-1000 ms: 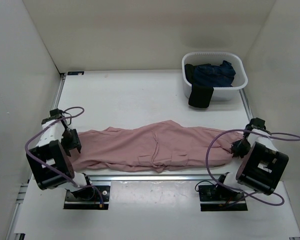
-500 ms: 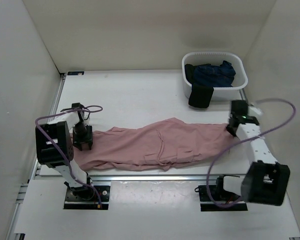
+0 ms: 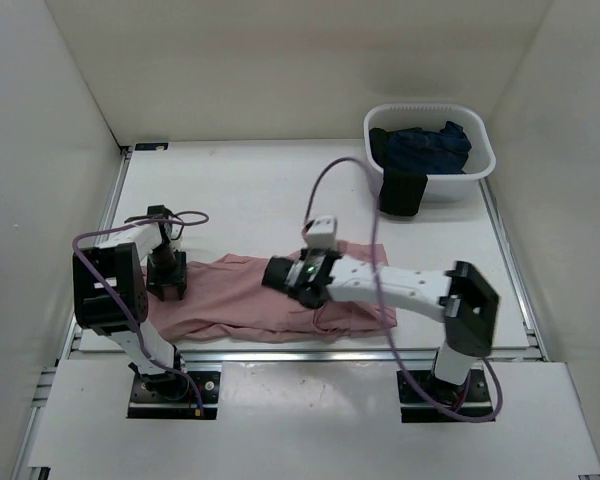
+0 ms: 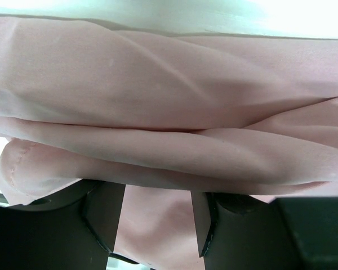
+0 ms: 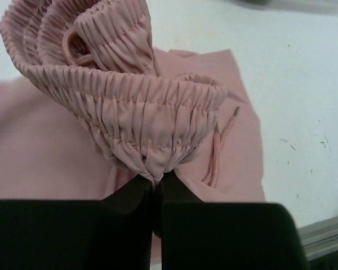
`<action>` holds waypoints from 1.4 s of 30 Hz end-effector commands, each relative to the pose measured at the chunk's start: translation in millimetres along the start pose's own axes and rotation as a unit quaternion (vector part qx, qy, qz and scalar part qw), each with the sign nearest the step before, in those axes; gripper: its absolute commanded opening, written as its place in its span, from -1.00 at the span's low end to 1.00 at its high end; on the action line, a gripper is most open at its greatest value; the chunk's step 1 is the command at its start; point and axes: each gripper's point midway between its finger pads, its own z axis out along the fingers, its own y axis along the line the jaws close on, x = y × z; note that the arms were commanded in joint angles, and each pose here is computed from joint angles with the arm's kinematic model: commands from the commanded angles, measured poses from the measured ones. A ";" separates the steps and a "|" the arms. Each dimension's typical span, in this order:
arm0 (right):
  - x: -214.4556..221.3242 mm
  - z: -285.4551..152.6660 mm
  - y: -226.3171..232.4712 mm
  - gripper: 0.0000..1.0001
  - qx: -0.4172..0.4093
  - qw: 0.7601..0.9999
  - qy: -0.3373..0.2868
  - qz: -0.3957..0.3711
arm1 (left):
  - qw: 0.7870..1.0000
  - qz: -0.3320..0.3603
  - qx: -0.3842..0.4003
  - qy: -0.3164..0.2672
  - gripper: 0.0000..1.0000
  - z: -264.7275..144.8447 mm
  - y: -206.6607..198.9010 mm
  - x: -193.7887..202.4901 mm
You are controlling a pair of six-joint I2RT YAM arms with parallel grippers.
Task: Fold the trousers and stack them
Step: Fold the trousers
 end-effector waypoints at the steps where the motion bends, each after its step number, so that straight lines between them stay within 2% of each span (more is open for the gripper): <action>1: -0.6 -24.8 13.4 -1.00 0.015 0.999 -0.045 0.002 | 1.000 0.003 -0.005 -0.007 0.19 4.4 -0.9 -4.1; 3: 11.9 -30.3 37.2 -1.00 0.004 0.999 -0.049 -0.023 | 1.000 0.008 -0.010 -0.007 0.19 4.3 -1.9 -6.7; 7: 7.1 -45.7 58.8 -1.00 -0.019 0.995 -0.070 -0.072 | 1.000 0.014 -0.010 -0.003 0.21 6.0 -4.6 -6.0; 8: 10.8 -49.6 73.4 -1.00 -0.042 0.994 -0.077 -0.070 | 1.000 0.013 -0.010 -0.008 0.21 4.3 -4.5 -9.3; 9: 14.0 -50.7 77.1 -1.00 -0.060 0.988 -0.069 -0.125 | 1.000 0.013 -0.010 -0.008 0.21 4.3 -4.5 -9.4; 10: 20.2 -51.9 85.1 -1.00 -0.084 0.984 -0.055 -0.145 | 1.000 0.013 -0.010 -0.008 0.21 4.3 -4.5 -9.4; 11: 31.8 -51.6 99.8 -0.90 -0.120 0.980 -0.041 -0.154 | 1.000 0.013 -0.010 -0.008 0.21 4.3 -4.5 -9.4; 12: 36.2 -56.9 101.6 -0.20 -0.147 0.973 -0.024 -0.174 | 1.000 0.013 -0.010 -0.008 0.21 4.3 -4.5 -9.4; 13: 45.3 -63.6 101.9 0.24 -0.170 0.963 -0.006 -0.207 | 1.000 0.013 -0.014 -0.008 0.21 4.3 -2.9 -9.4; 15: 33.9 -80.5 89.8 0.63 -0.192 0.960 -0.013 -0.204 | 1.000 0.013 -0.014 -0.008 0.23 4.3 -2.9 -9.4; 16: 30.6 -94.1 87.4 0.66 -0.215 0.952 -0.018 -0.217 | 1.000 0.013 -0.014 -0.008 0.23 4.3 -2.9 -9.4; 20: -15.3 -144.8 69.9 0.66 -0.319 0.938 -0.044 -0.125 | 1.000 0.012 -0.014 -0.017 0.26 0.3 -2.4 -11.3; 22: -26.6 -143.4 59.2 0.63 -0.340 0.934 -0.056 -0.097 | 1.000 0.012 -0.014 -0.017 0.26 0.3 -2.4 -11.4; 26: -5.6 -79.5 62.2 0.54 -0.314 0.945 0.011 -0.094 | 1.000 0.013 -0.014 -0.012 0.26 0.6 -2.5 -11.3; 27: -2.0 -70.4 73.0 0.54 -0.346 0.932 0.047 -0.091 | 1.000 0.013 -0.014 -0.012 0.26 0.6 -2.5 -11.3; 28: 11.8 -59.5 83.2 0.54 -0.355 0.924 0.064 -0.130 | 1.000 0.013 -0.014 -0.012 0.26 0.6 -2.5 -11.3; 33: 39.0 -60.6 126.3 0.60 -0.423 0.875 0.086 -0.219 | 1.000 0.013 -0.014 -0.007 0.26 0.2 -2.4 -9.0; 35: 48.1 -63.9 134.8 0.41 -0.436 0.862 0.093 -0.239 | 1.000 0.013 -0.014 -0.007 0.26 0.2 -2.4 -9.0; 37: 56.7 -54.7 138.7 0.20 -0.422 0.863 0.104 -0.258 | 1.000 0.013 -0.010 -0.007 0.26 0.3 -4.0 -9.0; 40: 67.7 -45.7 143.8 0.20 -0.413 0.858 0.115 -0.281 | 1.000 0.013 -0.010 -0.007 0.28 0.3 -4.0 -9.0; 42: 73.1 -36.1 144.2 0.20 -0.394 0.864 0.119 -0.291 | 1.000 0.013 -0.010 -0.007 0.28 0.3 -4.0 -9.0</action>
